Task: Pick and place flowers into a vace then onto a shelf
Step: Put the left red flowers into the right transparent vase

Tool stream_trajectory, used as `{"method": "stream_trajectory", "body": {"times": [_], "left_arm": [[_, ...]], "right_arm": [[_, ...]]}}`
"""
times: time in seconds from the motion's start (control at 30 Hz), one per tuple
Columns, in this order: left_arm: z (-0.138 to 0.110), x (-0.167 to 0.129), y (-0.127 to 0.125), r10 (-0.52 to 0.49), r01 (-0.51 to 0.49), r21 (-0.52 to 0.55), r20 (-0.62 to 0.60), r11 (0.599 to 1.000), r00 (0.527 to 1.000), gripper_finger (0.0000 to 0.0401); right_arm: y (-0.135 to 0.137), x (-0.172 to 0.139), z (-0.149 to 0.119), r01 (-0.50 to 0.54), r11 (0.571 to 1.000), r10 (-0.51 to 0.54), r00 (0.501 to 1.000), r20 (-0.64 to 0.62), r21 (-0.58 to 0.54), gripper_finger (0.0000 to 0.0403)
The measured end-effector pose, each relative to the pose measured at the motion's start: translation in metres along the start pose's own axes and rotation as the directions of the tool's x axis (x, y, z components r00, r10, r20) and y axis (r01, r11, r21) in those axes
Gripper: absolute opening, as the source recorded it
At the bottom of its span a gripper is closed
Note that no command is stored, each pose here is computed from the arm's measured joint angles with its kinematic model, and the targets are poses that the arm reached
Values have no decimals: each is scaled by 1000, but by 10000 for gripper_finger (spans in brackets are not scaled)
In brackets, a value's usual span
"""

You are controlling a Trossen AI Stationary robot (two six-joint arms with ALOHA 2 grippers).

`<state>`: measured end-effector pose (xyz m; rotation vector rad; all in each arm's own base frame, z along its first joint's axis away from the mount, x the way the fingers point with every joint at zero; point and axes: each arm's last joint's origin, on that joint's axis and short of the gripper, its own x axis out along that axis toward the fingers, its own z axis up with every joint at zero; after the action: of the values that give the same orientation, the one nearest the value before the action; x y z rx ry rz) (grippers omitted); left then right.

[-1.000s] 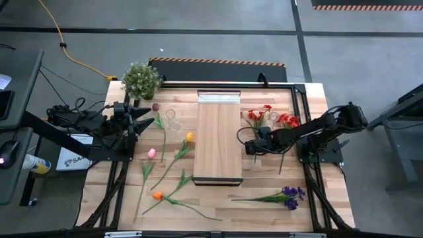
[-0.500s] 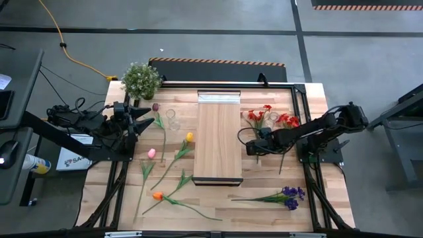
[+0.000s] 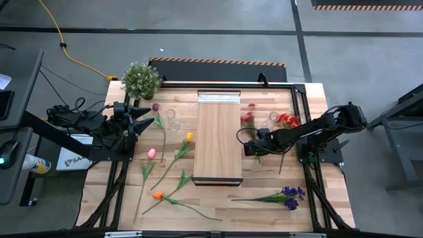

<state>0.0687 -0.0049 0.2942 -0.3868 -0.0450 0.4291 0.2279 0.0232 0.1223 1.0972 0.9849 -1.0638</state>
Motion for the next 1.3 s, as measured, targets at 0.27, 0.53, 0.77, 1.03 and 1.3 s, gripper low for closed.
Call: {"method": "stream_trajectory", "body": {"times": [0.27,0.53,0.77,1.03,1.3], "left_arm": [[0,0,0,-1,1,0,0,1000,1000,326],[0,0,0,-3,3,0,-2,1000,1000,326],[0,0,0,-3,3,0,-1,1000,1000,326],[0,0,0,-7,7,0,-3,1000,1000,326],[0,0,0,-7,7,-2,-3,1000,1000,326]], "right_arm": [[0,0,0,1,1000,-1,1000,5,-2,8],[-1,-7,2,-27,999,26,1000,10,28,5],[-4,-21,5,-59,997,57,997,43,39,3],[-6,-35,9,-112,993,107,990,91,49,2],[-9,-49,13,-164,985,156,980,126,57,2]]}}
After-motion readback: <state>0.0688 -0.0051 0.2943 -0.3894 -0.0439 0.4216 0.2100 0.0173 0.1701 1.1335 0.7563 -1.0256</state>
